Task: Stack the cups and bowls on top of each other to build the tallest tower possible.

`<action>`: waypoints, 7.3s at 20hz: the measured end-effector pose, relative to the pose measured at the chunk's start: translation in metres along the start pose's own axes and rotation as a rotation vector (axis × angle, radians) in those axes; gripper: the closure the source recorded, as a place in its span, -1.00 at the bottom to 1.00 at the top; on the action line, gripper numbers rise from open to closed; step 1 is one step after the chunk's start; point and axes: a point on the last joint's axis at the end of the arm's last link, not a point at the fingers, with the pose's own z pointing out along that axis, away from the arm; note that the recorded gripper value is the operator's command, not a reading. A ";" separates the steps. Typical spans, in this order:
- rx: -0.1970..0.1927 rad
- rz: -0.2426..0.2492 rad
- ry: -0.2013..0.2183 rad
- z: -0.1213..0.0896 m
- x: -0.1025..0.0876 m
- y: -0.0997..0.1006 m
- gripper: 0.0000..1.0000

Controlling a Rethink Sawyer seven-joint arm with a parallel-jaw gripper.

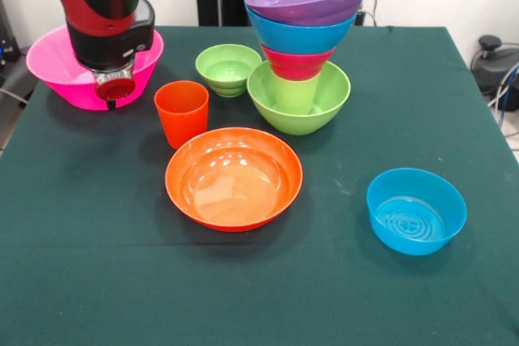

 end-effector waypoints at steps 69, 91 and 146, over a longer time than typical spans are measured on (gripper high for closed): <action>-0.043 -0.278 0.085 -0.319 0.105 0.127 1.00; 0.024 -0.357 0.048 -0.329 0.204 0.138 1.00; 0.115 -0.276 -0.011 -0.254 0.278 0.088 1.00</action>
